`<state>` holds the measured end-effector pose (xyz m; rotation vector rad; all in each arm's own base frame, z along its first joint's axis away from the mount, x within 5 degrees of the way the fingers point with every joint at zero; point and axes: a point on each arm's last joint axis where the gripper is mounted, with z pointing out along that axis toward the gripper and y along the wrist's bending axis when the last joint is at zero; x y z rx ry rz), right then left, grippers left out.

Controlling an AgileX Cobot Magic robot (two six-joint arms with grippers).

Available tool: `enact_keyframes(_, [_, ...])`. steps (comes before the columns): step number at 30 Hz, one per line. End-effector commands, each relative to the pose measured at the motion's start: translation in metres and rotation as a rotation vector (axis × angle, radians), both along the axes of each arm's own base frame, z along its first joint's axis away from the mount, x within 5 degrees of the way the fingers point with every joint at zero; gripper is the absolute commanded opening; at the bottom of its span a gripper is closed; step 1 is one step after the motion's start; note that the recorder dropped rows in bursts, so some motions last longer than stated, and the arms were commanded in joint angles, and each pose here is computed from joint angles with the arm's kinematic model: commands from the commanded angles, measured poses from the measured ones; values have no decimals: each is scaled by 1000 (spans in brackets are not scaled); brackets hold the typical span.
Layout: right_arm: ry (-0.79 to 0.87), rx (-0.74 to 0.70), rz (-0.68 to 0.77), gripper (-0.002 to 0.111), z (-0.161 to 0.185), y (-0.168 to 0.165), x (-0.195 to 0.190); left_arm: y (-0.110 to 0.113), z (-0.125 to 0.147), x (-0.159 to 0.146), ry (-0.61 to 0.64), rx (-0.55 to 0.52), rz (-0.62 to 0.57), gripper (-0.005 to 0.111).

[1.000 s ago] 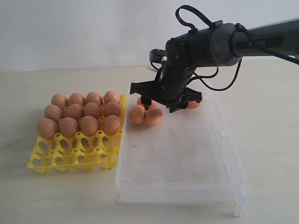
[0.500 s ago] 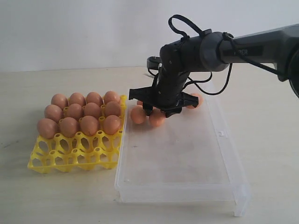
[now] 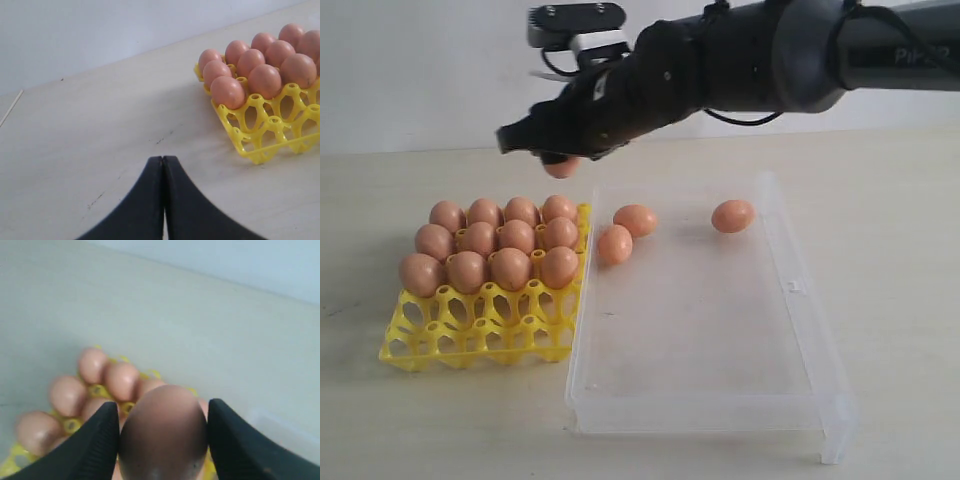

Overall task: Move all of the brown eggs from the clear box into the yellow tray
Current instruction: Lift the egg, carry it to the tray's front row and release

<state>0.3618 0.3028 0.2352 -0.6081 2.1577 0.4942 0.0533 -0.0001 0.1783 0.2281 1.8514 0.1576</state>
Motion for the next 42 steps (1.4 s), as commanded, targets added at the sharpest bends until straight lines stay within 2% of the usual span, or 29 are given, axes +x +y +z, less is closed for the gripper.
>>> enact_keyframes(1, [-140,50,125,0,-6,38,-32,0,2,0,-18,-5,-1,0])
enact_keyframes(8, [-229,-20,327,0,-46,87,-75,0,2,0,-18,-5,-1,0])
enact_keyframes(10, [-211,20,325,0,-56,93,-79,0,2,0,-18,-5,-1,0])
enact_keyframes(17, [-116,170,260,0,-82,94,-66,0,2,0,-18,-5,-1,0])
enact_keyframes(21, [-93,171,239,0,-95,91,-60,0,2,0,-18,-5,-1,0])
enact_keyframes(28, [-80,307,291,0,-104,100,-64,0,2,0,-18,-5,-1,0])
enact_keyframes(39, [-61,309,327,0,-123,102,-67,0,2,0,-18,-5,-1,0])
enact_keyframes(42, [-75,313,359,6,-126,104,-68,0,2,0,-18,-5,-1,0])
